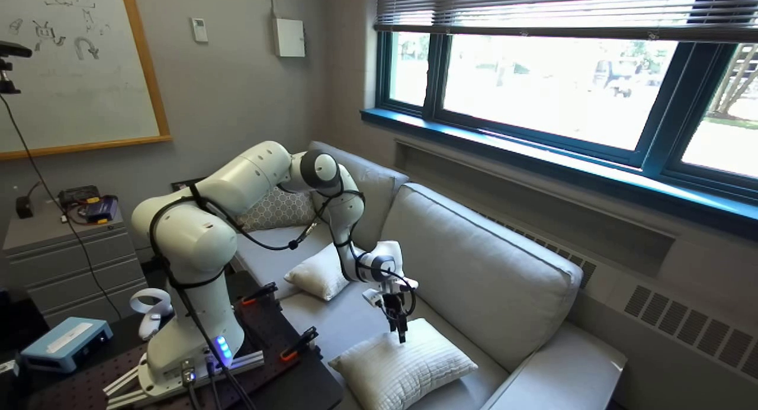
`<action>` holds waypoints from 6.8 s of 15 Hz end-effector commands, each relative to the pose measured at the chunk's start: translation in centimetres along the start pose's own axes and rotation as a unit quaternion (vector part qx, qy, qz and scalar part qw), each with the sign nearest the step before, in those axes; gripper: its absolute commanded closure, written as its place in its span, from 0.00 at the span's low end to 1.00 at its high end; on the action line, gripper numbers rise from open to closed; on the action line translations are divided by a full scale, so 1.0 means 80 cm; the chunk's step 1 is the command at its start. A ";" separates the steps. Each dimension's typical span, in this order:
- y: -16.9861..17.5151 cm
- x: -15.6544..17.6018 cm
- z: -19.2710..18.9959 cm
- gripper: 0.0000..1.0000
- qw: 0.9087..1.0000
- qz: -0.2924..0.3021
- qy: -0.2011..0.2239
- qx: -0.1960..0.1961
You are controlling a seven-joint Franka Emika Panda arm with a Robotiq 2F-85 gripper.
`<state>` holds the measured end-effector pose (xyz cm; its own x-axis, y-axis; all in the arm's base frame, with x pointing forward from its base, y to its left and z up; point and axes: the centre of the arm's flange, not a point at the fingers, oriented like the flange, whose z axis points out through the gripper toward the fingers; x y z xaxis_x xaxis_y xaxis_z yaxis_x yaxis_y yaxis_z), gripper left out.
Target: Pick up the pillow and lean it against the handle of the couch, pick up the second pillow and lean it against the first pillow
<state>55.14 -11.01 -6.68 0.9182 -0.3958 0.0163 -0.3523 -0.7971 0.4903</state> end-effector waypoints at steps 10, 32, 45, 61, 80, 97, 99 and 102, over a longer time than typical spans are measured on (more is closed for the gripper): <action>-0.012 0.012 -0.007 0.86 0.999 0.004 0.004 0.033; -0.023 0.024 -0.004 0.80 0.945 0.279 0.127 0.111; 0.048 0.001 -0.058 0.00 0.985 -0.011 0.092 0.143; 0.321 0.069 0.093 0.00 0.992 -0.080 -0.038 0.085; 0.164 0.048 0.193 0.00 0.929 -0.122 -0.023 0.350; 0.192 0.038 0.122 1.00 0.934 -0.103 -0.012 0.341; 0.188 0.023 0.083 0.97 0.948 -0.094 -0.004 0.303; 0.171 0.001 0.032 0.93 0.963 -0.098 0.027 0.249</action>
<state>51.82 -28.34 -7.17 0.9762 -0.2169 0.0065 -0.2156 -0.9725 -0.0877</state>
